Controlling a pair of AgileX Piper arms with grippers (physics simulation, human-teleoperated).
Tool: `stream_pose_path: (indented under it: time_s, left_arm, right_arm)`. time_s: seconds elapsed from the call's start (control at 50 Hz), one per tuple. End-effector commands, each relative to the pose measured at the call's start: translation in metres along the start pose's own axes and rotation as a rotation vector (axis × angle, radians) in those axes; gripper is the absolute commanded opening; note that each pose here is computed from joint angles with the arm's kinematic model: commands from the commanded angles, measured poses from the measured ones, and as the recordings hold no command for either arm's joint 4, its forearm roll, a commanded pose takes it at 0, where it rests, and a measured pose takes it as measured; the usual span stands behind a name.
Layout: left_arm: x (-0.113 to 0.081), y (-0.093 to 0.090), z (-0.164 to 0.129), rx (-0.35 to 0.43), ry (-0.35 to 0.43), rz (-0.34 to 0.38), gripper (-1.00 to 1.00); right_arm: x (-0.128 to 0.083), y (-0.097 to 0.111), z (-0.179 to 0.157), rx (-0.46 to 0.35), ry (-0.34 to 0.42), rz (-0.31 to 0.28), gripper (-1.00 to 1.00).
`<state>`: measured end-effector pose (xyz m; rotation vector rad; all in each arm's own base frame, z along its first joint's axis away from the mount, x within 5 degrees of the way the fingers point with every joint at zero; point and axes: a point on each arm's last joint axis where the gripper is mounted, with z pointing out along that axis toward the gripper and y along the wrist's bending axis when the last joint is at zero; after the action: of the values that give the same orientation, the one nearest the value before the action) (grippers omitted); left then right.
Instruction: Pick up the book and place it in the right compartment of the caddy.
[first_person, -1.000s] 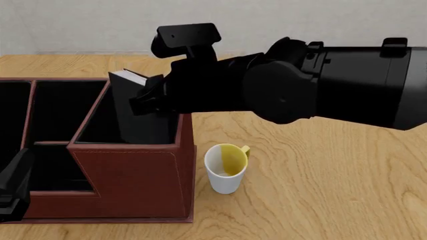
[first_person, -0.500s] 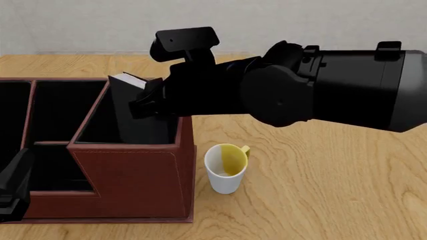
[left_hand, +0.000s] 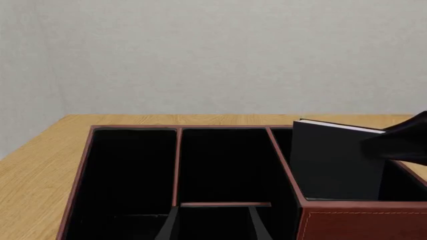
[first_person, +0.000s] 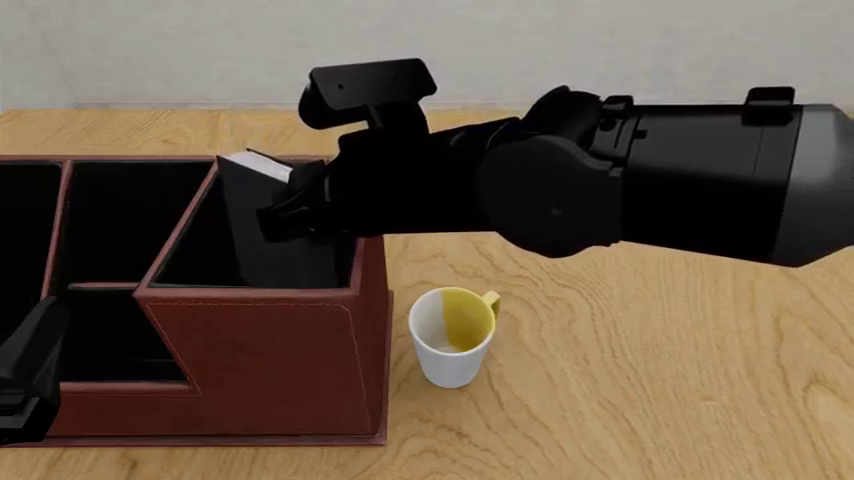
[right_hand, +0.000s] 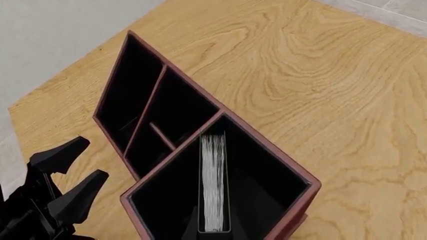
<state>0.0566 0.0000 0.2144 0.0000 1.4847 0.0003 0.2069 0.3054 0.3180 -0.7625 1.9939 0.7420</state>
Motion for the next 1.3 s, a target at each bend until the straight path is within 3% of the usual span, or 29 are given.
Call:
stream_pose_path:
  time_s: [0.02, 1.1, 1.12, 1.3]
  left_arm:
    - [0.0000, 0.0000, 0.0000, 0.000, 0.000, 0.000, 1.00]
    - [0.0000, 0.0000, 0.0000, 0.000, 0.000, 0.000, 1.00]
    - [0.0000, 0.0000, 0.0000, 0.000, 0.000, 0.000, 1.00]
    - [0.0000, 0.0000, 0.0000, 0.000, 0.000, 0.000, 1.00]
  right_arm:
    - [-0.0045, 0.0015, -0.0024, -0.008, -0.019, 0.027, -1.00]
    - [0.0001, -0.0008, 0.0015, -0.003, -0.012, 0.031, -1.00]
    - [0.0002, -0.0003, 0.0014, -0.004, -0.011, 0.030, 1.00]
    - [0.0004, 0.0011, 0.0010, -0.008, -0.012, 0.028, 1.00]
